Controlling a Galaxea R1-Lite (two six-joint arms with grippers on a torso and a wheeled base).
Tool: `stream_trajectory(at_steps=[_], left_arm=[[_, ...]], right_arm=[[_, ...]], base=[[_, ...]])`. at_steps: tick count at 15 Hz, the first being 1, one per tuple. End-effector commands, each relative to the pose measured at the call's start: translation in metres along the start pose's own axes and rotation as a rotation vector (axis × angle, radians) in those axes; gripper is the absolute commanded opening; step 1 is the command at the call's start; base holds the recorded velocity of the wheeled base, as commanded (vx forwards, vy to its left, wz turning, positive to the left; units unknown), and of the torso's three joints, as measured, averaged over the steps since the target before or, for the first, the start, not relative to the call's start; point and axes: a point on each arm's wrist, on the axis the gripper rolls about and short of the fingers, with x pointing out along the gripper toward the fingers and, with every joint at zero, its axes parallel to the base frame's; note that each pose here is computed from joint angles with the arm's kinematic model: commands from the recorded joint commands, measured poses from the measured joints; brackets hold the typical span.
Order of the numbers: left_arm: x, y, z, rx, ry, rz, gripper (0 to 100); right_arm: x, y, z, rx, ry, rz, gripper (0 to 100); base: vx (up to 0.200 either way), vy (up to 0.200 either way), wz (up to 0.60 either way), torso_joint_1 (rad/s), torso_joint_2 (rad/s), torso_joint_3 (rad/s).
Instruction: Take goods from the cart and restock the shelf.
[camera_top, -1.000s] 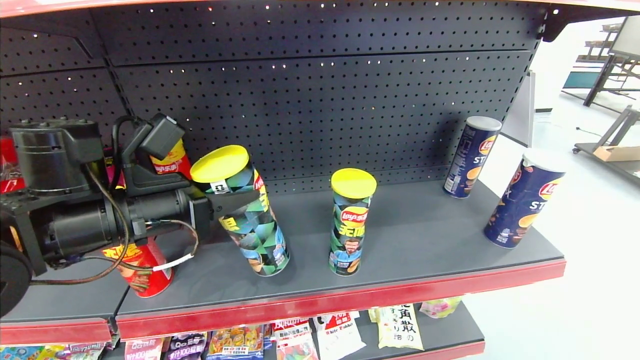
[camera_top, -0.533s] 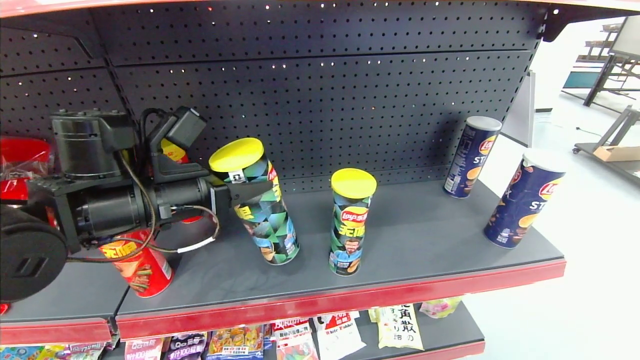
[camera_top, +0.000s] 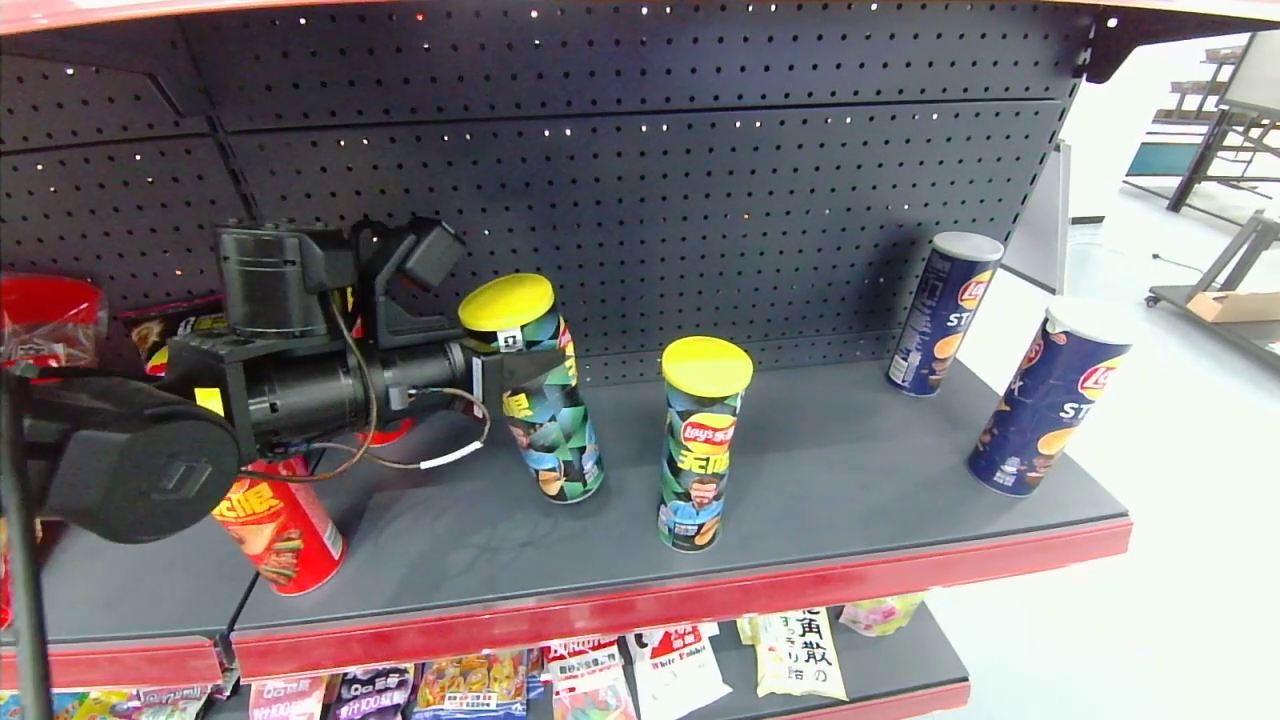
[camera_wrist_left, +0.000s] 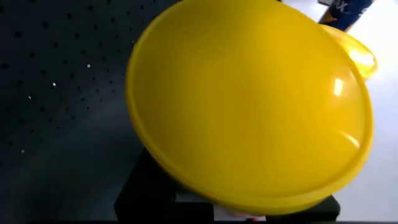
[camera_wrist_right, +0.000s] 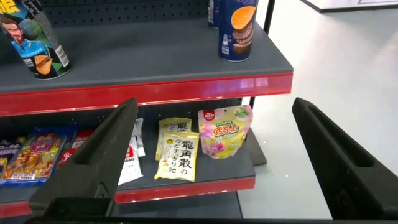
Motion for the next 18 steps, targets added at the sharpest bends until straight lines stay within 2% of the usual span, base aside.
stream_trajectory(at_steps=[1,3,5,7,10,14,18], left_arm=[[0.022,0.010,-0.002,-0.003,0.008,0.049,0],[0.028,0.014,-0.003,-0.004,0.014,0.055,0],[0.037,0.016,0.002,0.002,-0.002,0.055,0],[0.048,0.010,0.005,0.011,-0.010,0.031,0],[0.072,0.011,0.003,0.012,-0.004,0.021,0],[0.099,0.020,0.003,0.020,-0.021,0.019,0],[0.116,0.022,-0.001,0.026,-0.024,0.006,0]], right_arm=[[0.000,0.000,0.000,0.000,0.000,0.002,100],[0.000,0.000,0.000,0.000,0.000,0.002,100],[0.000,0.000,0.000,0.000,0.000,0.000,100],[0.000,0.000,0.000,0.000,0.000,0.002,100],[0.000,0.000,0.000,0.000,0.000,0.002,100],[0.000,0.000,0.000,0.000,0.000,0.000,100],[0.000,0.000,0.000,0.000,0.000,0.002,100]], base=[[0.000,0.000,0.00,0.000,0.00,0.000],[0.000,0.000,0.00,0.000,0.00,0.000],[0.000,0.000,0.00,0.000,0.00,0.000],[0.000,0.000,0.00,0.000,0.00,0.000],[0.000,0.000,0.00,0.000,0.00,0.000],[0.000,0.000,0.00,0.000,0.00,0.000],[0.000,0.000,0.00,0.000,0.00,0.000]])
